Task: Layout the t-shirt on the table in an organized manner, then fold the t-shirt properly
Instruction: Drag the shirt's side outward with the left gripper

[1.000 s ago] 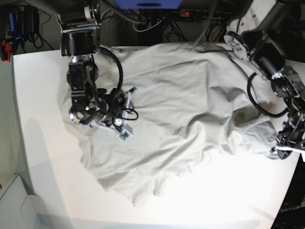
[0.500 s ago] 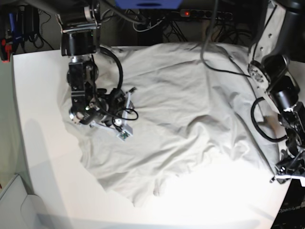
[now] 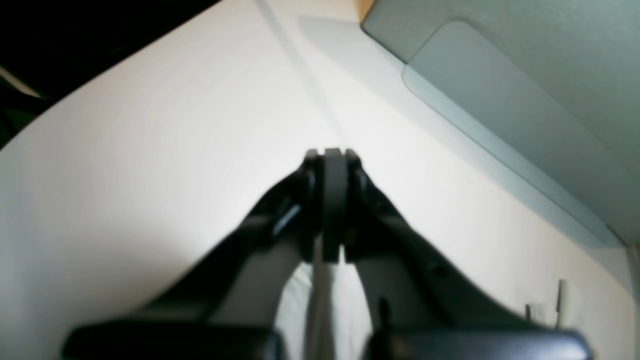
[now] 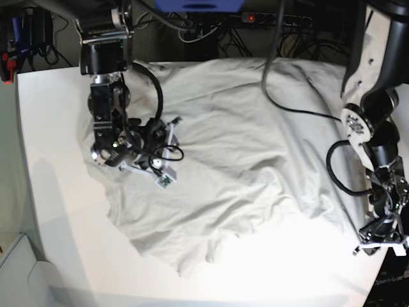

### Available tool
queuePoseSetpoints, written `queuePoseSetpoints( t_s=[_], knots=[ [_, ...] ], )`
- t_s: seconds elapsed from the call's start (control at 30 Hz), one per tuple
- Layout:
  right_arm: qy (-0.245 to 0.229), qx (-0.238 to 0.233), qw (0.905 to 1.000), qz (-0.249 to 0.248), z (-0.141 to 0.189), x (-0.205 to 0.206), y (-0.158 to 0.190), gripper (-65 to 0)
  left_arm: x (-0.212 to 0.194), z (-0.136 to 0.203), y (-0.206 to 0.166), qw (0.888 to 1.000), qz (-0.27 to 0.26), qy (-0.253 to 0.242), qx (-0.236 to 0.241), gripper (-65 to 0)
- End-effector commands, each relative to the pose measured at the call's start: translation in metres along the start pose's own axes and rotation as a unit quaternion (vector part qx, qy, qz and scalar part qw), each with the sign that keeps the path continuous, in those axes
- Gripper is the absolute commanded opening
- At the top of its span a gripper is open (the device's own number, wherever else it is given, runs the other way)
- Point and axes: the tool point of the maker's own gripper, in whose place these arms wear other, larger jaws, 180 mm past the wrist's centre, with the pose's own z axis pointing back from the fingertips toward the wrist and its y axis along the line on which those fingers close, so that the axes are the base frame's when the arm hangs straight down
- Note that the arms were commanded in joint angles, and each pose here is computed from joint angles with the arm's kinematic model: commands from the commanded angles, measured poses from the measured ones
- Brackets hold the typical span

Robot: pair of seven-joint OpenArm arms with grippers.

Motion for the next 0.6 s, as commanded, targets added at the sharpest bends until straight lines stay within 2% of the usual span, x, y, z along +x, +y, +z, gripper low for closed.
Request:
queuePoseSetpoints(
  t_s=[0.0,0.4,0.47,0.57],
  knots=[
    [0.004,-0.013,0.9999,0.005,0.004,0.002,-0.008,-43.5,0.037,-0.003,-0.008,0.999,0.001,-0.047,-0.011,-64.9],
    [0.003,-0.015,0.9999,0.006,0.005,0.003,-0.01,-43.5,0.045,0.001,0.02,0.996,0.009,-0.076,0.045,-63.8],
    [0.003,-0.015,0.9999,0.006,0.005,0.003,-0.01,-43.5,0.046,0.001,0.021,0.996,0.012,-0.076,0.046,-56.8],
    [0.003,-0.015,0.9999,0.006,0.005,0.003,-0.01,-43.5,0.043,0.001,0.021,0.996,0.009,-0.074,0.046,-37.4]
  ],
)
